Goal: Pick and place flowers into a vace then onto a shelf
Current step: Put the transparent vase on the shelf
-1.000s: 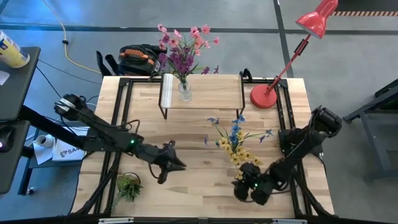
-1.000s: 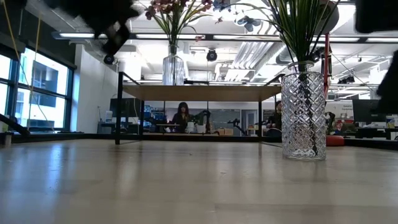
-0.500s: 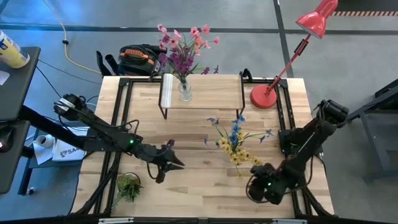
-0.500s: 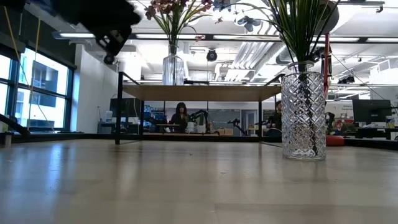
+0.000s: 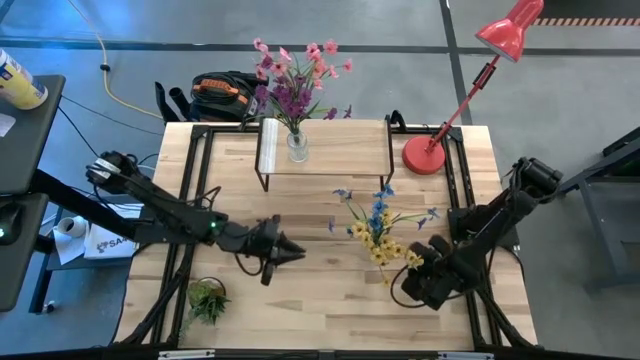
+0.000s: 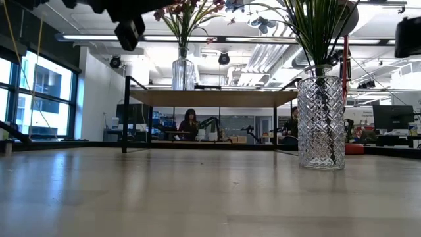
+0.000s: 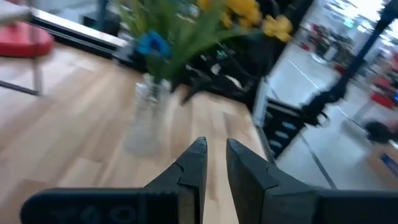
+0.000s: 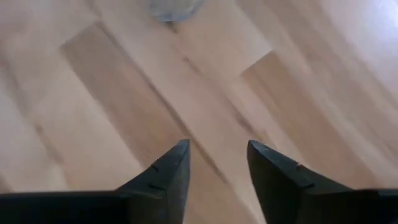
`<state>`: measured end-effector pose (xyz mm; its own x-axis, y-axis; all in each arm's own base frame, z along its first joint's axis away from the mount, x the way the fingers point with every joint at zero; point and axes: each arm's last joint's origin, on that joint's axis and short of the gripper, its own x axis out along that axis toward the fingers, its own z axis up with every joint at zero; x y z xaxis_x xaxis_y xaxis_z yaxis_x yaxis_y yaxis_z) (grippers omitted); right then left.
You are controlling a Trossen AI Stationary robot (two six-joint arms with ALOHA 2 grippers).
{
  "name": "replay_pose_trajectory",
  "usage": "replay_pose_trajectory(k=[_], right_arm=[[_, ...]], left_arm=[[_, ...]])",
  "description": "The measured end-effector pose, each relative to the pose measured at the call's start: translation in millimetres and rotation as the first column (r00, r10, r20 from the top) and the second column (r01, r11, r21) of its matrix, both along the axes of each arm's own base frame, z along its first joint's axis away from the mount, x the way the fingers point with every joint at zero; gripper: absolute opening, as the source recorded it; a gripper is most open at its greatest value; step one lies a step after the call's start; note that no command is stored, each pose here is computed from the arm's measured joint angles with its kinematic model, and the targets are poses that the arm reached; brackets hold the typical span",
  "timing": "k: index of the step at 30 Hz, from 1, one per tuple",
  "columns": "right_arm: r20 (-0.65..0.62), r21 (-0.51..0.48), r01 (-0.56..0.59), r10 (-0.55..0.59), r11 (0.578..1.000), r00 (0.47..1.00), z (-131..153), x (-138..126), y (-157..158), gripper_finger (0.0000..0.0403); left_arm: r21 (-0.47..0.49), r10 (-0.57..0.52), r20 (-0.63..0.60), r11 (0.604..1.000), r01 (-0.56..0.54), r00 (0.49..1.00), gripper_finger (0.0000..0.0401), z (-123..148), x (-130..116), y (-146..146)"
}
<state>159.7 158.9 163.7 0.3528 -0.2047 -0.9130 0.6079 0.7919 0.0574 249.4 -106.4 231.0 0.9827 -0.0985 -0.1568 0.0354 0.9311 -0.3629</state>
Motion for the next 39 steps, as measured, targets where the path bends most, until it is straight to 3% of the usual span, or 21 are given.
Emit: replay_pose_trajectory(k=[4, 8, 12, 15, 18, 24, 29, 39], right_arm=[[0.021, -0.020, -0.016, 0.017, 1.000, 1.000, 3.2, 8.0, -3.3, 0.0207], [0.060, -0.087, -0.086, 0.091, 0.992, 0.994, 8.7, 13.2, -2.4, 0.0262], [0.108, -0.194, -0.146, 0.169, 0.970, 0.980, 13.4, 16.0, -1.1, 0.0291], [0.131, -0.262, -0.177, 0.217, 0.949, 0.967, 14.7, 17.3, -0.6, 0.0298], [0.156, -0.310, -0.178, 0.234, 0.934, 0.960, 15.3, 20.5, -1.4, 0.0300], [0.178, -0.225, -0.141, 0.183, 0.964, 0.967, 15.7, 36.8, -9.3, 0.0300], [0.234, -0.321, -0.145, 0.227, 0.936, 0.945, 15.4, 52.6, -13.0, 0.0300], [0.243, -0.319, -0.150, 0.234, 0.936, 0.941, -5.8, 71.5, -7.2, 0.0301]], left_arm=[[-0.015, 0.113, 0.008, 0.994, -0.113, 0.994, 0.0095, 0.6, 4.7, 13.1], [-0.037, 0.146, -0.003, 0.989, -0.146, 0.989, 0.0095, -0.1, 9.0, 25.7], [-0.080, 0.174, -0.014, 0.981, -0.175, 0.985, 0.0095, -0.7, 12.8, 38.0], [-0.082, 0.189, -0.008, 0.979, -0.189, 0.982, 0.0095, 0.0, 14.5, 44.2], [-0.079, 0.131, -0.017, 0.988, -0.132, 0.991, 0.0095, -0.7, 15.0, 44.4], [-0.083, 0.052, -0.051, 0.995, -0.056, 0.997, 0.0095, -3.7, 14.3, 42.0], [-0.097, 0.053, -0.057, 0.994, -0.059, 0.997, 0.0095, -4.1, 14.3, 42.0], [-0.122, 0.004, -0.131, 0.992, -0.020, 0.991, 0.0095, -10.7, 12.4, 40.4]])
